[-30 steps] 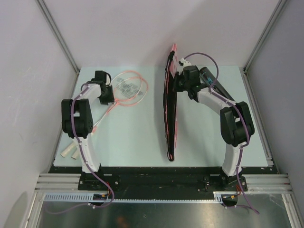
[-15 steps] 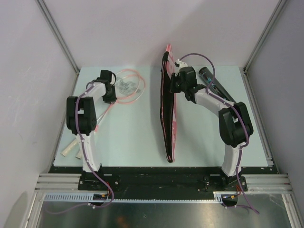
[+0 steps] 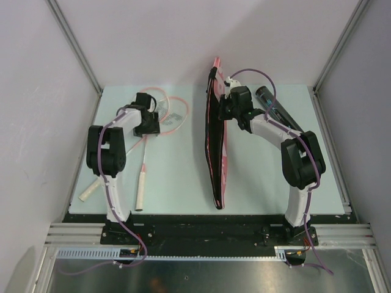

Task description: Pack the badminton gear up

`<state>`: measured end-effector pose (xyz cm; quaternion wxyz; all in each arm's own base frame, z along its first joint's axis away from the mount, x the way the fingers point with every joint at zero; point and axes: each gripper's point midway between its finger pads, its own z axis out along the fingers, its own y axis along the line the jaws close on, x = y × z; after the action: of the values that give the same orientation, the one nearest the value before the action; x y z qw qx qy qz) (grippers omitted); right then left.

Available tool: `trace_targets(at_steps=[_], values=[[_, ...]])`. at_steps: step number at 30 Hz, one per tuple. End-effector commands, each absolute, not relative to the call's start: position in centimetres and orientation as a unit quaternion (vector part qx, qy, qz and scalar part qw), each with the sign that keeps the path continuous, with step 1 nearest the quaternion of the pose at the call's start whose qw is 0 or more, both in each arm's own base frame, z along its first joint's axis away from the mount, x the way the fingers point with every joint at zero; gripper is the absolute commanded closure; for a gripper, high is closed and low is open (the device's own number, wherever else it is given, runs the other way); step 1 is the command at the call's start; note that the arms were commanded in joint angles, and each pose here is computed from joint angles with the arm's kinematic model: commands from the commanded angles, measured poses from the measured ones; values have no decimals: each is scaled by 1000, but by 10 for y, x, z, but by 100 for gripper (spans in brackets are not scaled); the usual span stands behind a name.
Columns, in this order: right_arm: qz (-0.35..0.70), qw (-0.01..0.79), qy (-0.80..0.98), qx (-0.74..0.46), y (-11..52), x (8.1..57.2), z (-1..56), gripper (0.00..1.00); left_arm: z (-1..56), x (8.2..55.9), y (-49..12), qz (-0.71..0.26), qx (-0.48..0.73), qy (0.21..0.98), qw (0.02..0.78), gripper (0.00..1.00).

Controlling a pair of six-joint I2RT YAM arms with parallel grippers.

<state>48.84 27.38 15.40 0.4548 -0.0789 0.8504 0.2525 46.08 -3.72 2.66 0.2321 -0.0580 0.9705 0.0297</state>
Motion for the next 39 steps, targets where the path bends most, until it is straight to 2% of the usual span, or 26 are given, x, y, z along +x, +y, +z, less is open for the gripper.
trace_targets(at_steps=[1, 4, 6, 10, 18, 32, 34, 36, 39], values=[[242, 444, 858, -91, 271, 477, 152, 100, 92, 446, -48, -2, -93, 954, 285, 26], [240, 441, 860, -95, 271, 475, 151, 100, 116, 420, -47, -16, -113, 946, 303, 28], [240, 440, 860, -96, 271, 475, 151, 100, 102, 394, -46, -16, -131, 950, 282, 30], [248, 441, 857, -99, 274, 473, 154, 100, 88, 364, -54, -44, -128, 958, 252, 43], [247, 438, 858, -104, 272, 467, 154, 100, 56, 378, -34, -7, -104, 971, 217, 39], [251, 444, 854, -101, 273, 469, 156, 100, 5, 400, -49, -32, -107, 981, 156, 70], [251, 446, 853, -102, 273, 469, 158, 100, 2, 397, -44, -17, -110, 982, 155, 85], [248, 444, 855, -102, 273, 470, 155, 100, 12, 399, -45, -22, -111, 979, 168, 100], [244, 446, 854, -105, 272, 473, 150, 100, 57, 409, -53, -58, -101, 969, 219, 100]])
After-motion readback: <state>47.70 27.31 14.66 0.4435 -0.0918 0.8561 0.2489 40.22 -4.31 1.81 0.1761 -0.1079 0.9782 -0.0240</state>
